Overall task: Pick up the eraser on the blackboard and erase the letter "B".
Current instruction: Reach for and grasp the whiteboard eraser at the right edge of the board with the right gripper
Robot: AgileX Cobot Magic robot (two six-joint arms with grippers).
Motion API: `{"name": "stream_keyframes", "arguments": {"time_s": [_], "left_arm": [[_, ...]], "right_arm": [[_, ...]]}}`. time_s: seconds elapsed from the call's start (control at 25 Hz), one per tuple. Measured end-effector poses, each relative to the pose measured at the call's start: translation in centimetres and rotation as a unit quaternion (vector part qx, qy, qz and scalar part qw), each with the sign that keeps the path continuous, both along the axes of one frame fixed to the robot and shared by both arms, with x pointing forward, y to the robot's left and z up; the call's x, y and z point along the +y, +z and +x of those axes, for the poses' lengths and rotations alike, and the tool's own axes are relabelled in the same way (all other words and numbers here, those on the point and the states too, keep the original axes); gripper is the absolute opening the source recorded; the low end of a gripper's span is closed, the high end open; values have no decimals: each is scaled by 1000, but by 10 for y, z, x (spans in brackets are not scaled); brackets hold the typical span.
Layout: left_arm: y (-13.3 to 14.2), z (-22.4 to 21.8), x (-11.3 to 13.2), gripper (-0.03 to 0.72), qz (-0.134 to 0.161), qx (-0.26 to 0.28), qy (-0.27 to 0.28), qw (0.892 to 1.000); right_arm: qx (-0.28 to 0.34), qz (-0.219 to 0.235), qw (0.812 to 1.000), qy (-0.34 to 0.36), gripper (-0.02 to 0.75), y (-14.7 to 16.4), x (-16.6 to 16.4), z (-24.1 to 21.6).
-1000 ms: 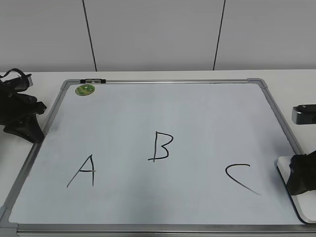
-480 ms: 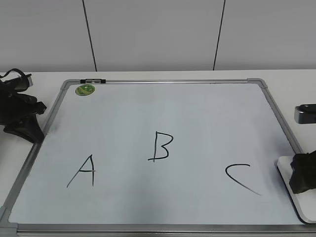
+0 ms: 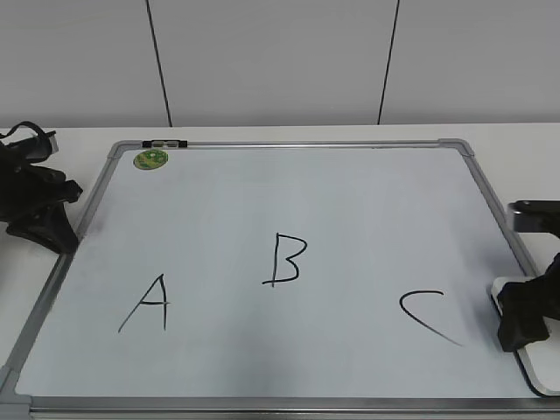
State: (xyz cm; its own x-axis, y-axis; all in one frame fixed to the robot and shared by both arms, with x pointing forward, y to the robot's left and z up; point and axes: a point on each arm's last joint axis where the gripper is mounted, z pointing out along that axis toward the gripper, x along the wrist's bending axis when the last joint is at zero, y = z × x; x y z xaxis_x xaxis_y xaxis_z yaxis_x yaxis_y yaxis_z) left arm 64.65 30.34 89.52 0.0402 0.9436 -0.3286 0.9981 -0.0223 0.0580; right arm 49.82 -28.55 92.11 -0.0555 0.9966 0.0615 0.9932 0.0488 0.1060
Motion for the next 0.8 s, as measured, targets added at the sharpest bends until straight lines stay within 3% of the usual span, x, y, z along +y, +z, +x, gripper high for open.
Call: {"name": "stream_keyframes", "arguments": {"time_s": [0.36, 0.68, 0.8], "left_arm": [[0, 0, 0, 35, 0, 0, 0, 1000], [0, 0, 0, 35, 0, 0, 0, 1000], [0, 0, 0, 35, 0, 0, 0, 1000]], "right_arm": [[5, -4, 1000, 2, 541, -2, -1, 0], [14, -4, 1000, 4, 526, 2, -1, 2], [11, -2, 1000, 6, 526, 18, 0, 9]]}}
